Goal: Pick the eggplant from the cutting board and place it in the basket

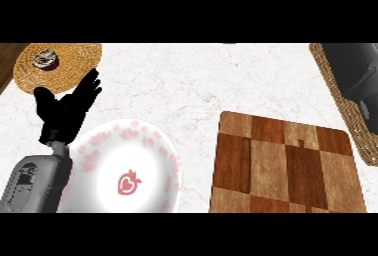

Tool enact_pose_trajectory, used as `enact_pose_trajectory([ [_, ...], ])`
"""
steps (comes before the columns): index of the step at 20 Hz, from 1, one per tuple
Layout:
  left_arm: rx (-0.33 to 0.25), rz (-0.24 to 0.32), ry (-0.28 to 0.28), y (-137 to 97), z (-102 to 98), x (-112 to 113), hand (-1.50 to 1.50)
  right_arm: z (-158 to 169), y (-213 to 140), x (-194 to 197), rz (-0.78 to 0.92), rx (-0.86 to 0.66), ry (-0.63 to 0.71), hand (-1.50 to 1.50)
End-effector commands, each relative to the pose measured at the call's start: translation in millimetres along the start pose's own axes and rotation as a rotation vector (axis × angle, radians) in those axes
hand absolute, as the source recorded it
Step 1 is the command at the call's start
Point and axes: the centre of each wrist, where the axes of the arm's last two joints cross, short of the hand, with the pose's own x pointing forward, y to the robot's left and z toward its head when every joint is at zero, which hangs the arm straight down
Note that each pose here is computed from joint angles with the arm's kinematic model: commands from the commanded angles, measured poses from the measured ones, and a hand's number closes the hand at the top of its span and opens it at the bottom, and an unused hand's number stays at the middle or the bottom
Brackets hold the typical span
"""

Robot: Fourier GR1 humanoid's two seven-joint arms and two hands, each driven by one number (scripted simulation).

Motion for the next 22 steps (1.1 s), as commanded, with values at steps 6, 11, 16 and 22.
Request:
enact_pose_trajectory([
  [6,0.010,0.003,0.009,1,2,-2,0.00,-46,-9,-19,0.107,-0.153,0.218,1.50],
  [11,0.006,0.019,0.031,4,5,-6,0.00,-63,-8,-36,0.172,-0.192,0.271,1.50],
  [16,0.037,0.018,0.017,18,8,-16,0.00,-69,1,-56,0.149,-0.182,0.291,1.50],
  [22,0.045,0.021,0.030,19,12,-8,0.00,-56,31,-94,0.161,-0.176,0.298,1.50],
])
